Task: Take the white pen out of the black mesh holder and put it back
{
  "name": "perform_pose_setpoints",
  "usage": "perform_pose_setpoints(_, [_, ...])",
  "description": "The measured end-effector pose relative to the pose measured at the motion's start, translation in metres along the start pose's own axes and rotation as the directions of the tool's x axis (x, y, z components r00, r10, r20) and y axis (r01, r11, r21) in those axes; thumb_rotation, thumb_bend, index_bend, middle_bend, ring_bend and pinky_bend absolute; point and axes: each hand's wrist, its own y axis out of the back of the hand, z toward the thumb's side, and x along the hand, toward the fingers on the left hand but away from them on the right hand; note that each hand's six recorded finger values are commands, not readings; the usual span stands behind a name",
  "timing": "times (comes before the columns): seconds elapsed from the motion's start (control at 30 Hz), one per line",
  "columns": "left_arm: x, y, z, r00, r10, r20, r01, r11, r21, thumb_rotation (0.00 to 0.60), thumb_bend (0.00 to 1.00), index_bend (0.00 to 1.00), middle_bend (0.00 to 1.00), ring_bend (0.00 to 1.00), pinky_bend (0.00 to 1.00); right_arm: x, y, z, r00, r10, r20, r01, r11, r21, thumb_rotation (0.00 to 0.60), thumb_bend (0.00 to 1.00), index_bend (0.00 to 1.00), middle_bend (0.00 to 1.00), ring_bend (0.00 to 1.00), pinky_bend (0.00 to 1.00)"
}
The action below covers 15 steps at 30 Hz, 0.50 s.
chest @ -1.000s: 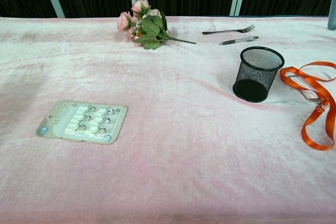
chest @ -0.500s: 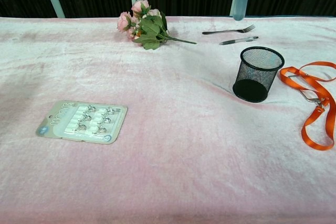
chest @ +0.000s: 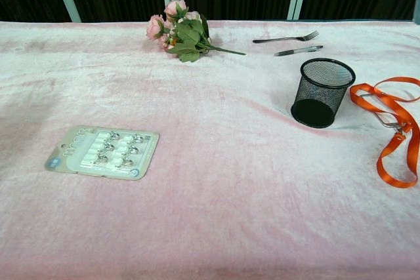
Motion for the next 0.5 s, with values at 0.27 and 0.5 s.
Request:
perform_pose_setpoints(0.27, [0.001, -0.005, 0.0, 1.0, -0.012, -0.006, 0.012, 1.0, 0.02, 0.6, 0.35, 0.15, 0.11, 0.0, 0.03, -0.003, -0.029, 0.037, 0.995, 0.064, -0.071, -0.066, 0.997, -0.029, 0.6, 0.31, 0.65, 0.01, 0.08, 0.19])
perform_pose_setpoints(0.5, [0.001, -0.004, -0.002, 1.0, -0.011, -0.008, 0.012, 1.0, 0.019, 0.6, 0.35, 0.15, 0.11, 0.0, 0.03, 0.014, -0.069, 0.102, 0.954, 0.172, -0.247, -0.232, 0.943, -0.24, 0.6, 0.31, 0.65, 0.01, 0.08, 0.19])
